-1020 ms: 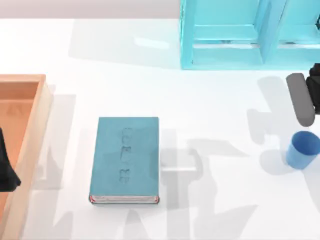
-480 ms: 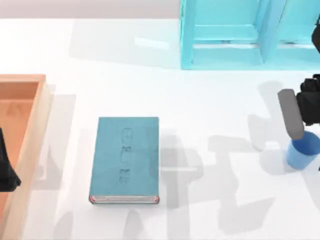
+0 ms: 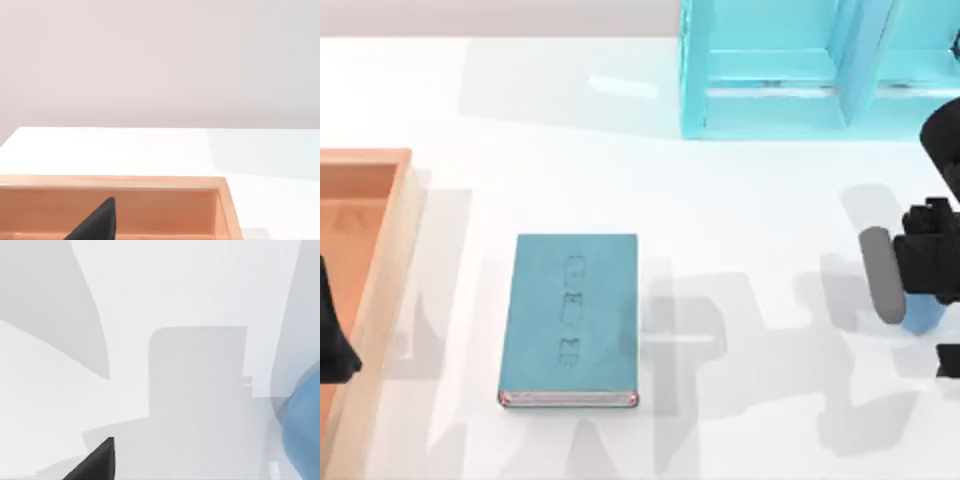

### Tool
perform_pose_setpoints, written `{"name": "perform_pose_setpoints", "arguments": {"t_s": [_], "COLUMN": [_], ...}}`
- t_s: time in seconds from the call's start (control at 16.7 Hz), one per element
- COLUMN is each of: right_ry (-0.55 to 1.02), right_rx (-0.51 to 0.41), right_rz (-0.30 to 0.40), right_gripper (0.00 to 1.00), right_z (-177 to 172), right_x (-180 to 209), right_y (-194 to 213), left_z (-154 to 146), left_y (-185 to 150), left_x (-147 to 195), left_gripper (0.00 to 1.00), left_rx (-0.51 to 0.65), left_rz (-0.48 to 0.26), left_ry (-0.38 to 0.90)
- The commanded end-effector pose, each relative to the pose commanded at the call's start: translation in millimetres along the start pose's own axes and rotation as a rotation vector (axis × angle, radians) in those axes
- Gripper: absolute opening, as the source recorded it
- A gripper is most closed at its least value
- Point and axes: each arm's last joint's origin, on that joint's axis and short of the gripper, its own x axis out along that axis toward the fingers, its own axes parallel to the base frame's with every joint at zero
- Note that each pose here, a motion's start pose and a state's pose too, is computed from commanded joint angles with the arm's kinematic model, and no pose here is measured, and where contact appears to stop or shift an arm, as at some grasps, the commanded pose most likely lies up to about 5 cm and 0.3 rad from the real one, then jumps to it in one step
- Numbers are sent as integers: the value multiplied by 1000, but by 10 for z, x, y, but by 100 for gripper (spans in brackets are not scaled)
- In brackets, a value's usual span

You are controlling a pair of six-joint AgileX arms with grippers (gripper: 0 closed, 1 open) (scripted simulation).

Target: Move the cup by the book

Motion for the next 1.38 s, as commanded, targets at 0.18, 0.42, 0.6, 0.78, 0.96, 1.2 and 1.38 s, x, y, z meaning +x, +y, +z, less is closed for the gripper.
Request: {"name": "perform_pose_setpoints", "arguments": {"t_s": [0.18,0.42,0.6,0.78,0.96,1.2,1.38], "right_ry": [0,0,0,0,0,0,0], "right_rx": [0,0,0,0,0,0,0], "right_rz": [0,0,0,0,0,0,0], "right_gripper": [92,62,40,17,0,0,0], "right_z": [0,0,0,0,0,0,0], "right_x": [0,0,0,0,0,0,0], "right_y": [0,0,0,0,0,0,0], "left_z": [0,0,0,0,0,0,0], "left_y": [0,0,0,0,0,0,0], "left_x": [0,0,0,0,0,0,0], "left_gripper": [100,100,100,100,100,100,100], "left_rx": [0,0,0,0,0,0,0], "left_rz": [0,0,0,0,0,0,0], "left_ry": [0,0,0,0,0,0,0]}}
